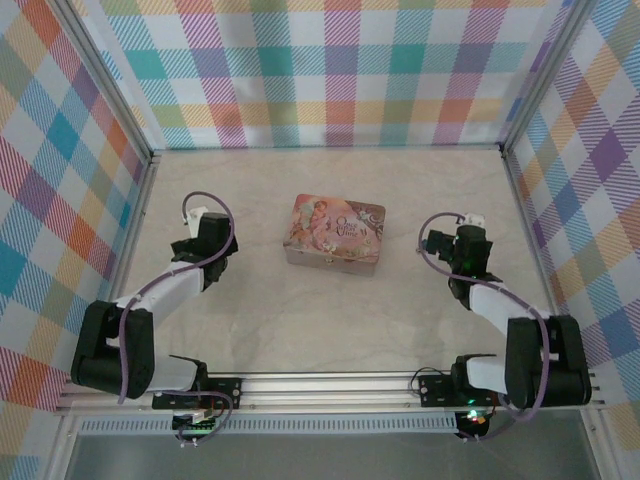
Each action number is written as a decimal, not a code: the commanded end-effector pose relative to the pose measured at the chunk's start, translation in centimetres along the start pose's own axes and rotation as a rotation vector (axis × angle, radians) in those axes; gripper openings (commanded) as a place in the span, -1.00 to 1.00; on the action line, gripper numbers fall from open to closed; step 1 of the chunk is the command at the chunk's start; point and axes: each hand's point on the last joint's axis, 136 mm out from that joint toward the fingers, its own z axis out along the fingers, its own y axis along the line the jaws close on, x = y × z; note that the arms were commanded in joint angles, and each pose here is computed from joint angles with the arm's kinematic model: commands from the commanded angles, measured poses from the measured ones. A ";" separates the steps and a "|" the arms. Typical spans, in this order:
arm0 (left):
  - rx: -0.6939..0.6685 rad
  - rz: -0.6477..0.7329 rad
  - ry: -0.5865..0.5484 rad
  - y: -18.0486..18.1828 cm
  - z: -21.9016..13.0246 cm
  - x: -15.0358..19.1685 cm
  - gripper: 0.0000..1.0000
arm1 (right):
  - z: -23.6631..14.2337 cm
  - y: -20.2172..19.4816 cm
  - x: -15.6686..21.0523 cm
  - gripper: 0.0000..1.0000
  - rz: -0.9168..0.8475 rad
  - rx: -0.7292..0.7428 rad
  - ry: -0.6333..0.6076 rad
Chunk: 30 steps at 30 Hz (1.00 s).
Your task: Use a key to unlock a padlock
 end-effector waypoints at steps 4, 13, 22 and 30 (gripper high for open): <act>0.070 -0.049 -0.130 -0.4 1.9 0.4 1.00 | 0.9 1.5 -2.8 0.99 -0.028 -0.085 -0.182; 0.287 0.071 -0.260 -3.7 2.1 0.8 1.00 | 2.8 3.3 -1.0 0.99 -0.074 -0.181 -0.161; 0.269 0.028 -0.256 -2.9 3.2 1.0 1.00 | 2.8 3.3 -0.9 0.99 -0.078 -0.180 -0.155; 0.269 0.030 -0.252 -3.0 3.2 1.1 1.00 | 2.8 3.3 -0.9 0.99 -0.074 -0.187 -0.152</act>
